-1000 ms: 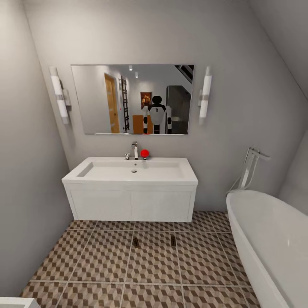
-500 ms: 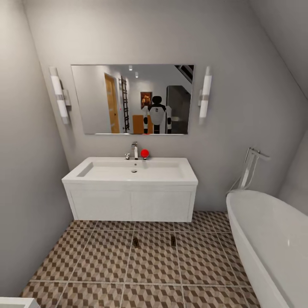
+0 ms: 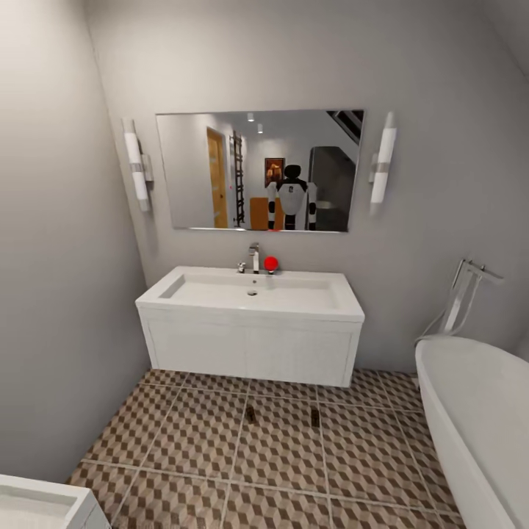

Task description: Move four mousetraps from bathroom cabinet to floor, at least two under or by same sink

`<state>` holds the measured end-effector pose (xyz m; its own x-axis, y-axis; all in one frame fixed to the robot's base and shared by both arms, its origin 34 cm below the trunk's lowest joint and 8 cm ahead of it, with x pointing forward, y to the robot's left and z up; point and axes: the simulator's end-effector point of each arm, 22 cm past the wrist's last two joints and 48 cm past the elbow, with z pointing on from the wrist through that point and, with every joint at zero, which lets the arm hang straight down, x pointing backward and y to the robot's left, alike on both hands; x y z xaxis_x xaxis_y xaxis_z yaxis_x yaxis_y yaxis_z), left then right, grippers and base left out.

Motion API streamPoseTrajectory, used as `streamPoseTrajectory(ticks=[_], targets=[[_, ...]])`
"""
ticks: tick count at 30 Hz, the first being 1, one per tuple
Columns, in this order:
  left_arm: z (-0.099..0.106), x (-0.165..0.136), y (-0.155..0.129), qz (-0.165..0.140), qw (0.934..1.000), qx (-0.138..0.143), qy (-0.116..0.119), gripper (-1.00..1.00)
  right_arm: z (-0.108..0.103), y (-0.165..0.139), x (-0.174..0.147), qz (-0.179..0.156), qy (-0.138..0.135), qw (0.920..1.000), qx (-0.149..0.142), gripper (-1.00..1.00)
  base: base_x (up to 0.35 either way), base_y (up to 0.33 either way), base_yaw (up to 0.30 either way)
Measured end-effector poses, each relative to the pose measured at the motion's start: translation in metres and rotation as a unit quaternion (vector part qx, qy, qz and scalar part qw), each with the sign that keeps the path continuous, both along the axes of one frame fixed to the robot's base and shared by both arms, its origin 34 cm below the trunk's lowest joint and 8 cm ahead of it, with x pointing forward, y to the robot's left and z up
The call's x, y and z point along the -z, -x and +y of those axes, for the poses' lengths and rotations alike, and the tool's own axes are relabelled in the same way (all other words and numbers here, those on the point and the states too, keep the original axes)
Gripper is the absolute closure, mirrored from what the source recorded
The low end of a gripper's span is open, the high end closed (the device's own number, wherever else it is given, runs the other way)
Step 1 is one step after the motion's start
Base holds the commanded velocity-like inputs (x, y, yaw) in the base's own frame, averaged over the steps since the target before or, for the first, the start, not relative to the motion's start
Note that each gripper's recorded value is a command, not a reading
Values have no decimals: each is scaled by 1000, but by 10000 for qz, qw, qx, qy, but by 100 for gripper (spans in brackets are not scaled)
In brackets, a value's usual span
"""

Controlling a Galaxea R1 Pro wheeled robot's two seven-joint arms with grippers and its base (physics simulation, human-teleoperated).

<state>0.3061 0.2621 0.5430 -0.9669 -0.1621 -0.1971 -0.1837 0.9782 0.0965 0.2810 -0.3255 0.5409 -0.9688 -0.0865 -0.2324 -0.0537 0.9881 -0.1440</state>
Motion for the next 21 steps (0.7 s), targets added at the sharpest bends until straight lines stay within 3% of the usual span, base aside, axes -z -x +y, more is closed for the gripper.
streamPoseTrajectory(ticks=[21], targets=[[4,-1,-5,-71,10000,54,-1,-100,-2,0,0,-6,11,10000,-7,-100,0,0,279]])
